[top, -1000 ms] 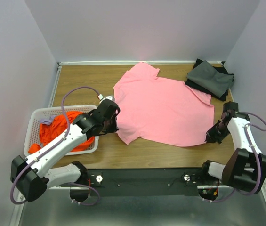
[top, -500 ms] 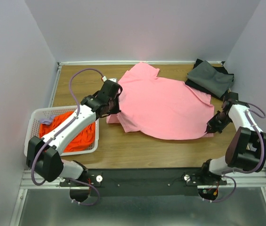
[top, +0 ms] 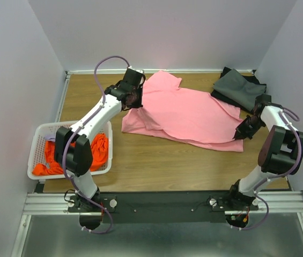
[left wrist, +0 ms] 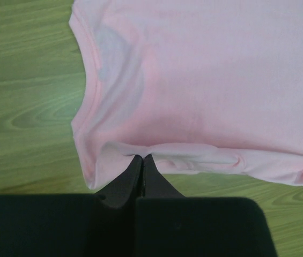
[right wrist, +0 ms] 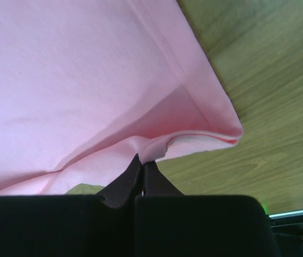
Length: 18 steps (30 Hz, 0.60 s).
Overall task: Fold and stack the t-shirts
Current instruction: Fold the tshirt
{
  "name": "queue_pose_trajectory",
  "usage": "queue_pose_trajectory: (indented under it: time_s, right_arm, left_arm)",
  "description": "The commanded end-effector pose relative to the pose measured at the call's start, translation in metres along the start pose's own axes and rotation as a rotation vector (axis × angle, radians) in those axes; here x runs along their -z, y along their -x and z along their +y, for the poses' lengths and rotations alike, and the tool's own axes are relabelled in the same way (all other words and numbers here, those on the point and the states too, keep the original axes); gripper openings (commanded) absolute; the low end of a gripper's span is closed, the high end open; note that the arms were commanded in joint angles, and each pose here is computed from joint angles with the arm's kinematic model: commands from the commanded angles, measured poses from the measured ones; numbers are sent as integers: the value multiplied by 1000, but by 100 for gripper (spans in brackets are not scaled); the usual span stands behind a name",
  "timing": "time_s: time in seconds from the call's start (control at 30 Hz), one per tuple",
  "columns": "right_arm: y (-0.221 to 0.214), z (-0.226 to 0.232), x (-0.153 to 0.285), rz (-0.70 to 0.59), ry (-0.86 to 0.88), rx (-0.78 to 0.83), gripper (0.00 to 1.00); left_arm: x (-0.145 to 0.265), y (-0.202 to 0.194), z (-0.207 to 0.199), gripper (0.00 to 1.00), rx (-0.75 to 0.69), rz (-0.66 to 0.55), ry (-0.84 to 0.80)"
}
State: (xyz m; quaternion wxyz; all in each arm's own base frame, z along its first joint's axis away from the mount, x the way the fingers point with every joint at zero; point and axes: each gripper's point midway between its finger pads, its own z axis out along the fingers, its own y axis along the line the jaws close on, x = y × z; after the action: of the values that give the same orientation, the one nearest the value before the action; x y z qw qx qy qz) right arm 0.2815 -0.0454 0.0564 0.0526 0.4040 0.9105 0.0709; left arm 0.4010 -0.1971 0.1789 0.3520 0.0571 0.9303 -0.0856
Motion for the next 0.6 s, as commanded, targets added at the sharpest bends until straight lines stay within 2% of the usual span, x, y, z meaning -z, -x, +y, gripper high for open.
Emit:
queue_pose_trajectory:
  time_s: [0.0,0.23,0.57]
  right_arm:
    - [17,16,1,-18,39,14,2]
    - [32,18,-2,-40,11,7,2]
    - [43,22,-6,-44,-2,-15,2]
  left_arm:
    - [-11,8,-2,0,-72,16,-14]
    - [-23,34,5,0,-86,-10,-2]
    - [-38,43,17,0,-90,10,8]
